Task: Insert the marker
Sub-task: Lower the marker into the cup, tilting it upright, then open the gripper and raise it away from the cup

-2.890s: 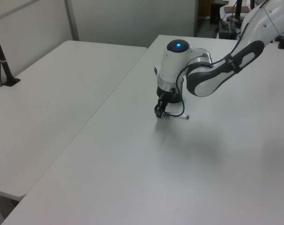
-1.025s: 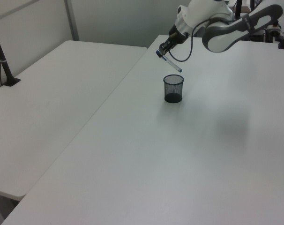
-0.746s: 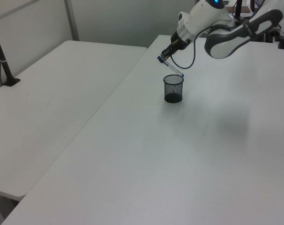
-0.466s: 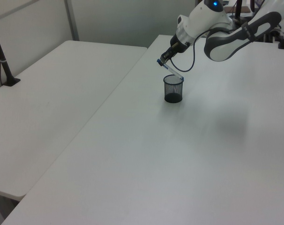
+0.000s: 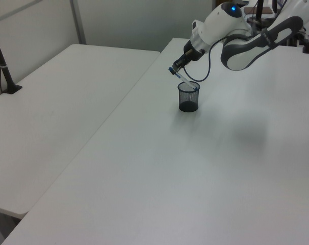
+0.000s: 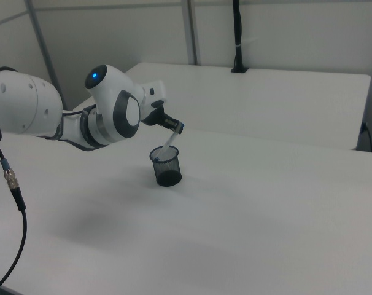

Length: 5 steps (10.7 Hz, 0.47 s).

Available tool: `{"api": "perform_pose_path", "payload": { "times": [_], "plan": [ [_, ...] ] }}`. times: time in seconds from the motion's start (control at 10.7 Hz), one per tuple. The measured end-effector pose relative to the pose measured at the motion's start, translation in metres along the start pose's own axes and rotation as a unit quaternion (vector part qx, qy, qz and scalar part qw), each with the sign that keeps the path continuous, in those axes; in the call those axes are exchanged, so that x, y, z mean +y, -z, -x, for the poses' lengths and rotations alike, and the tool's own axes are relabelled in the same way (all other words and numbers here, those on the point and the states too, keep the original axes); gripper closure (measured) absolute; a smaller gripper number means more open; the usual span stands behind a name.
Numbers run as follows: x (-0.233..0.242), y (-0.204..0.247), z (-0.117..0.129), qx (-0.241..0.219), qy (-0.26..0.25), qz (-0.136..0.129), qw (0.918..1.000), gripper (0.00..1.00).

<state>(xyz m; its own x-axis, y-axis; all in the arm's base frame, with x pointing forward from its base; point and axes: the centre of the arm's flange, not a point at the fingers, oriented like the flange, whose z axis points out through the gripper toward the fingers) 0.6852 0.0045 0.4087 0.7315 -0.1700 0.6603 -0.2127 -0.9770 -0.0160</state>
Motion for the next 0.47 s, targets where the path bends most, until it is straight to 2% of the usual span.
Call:
{"api": "perform_pose_path", "payload": {
  "times": [0.19, 0.47],
  "plan": [
    [-0.001, 0.001, -0.001, 0.001, 0.0, -0.001, 1.0, 0.46],
    [-0.014, 0.011, -0.009, 0.011, 0.0, -0.009, 0.9999, 0.02]
  ]
}}
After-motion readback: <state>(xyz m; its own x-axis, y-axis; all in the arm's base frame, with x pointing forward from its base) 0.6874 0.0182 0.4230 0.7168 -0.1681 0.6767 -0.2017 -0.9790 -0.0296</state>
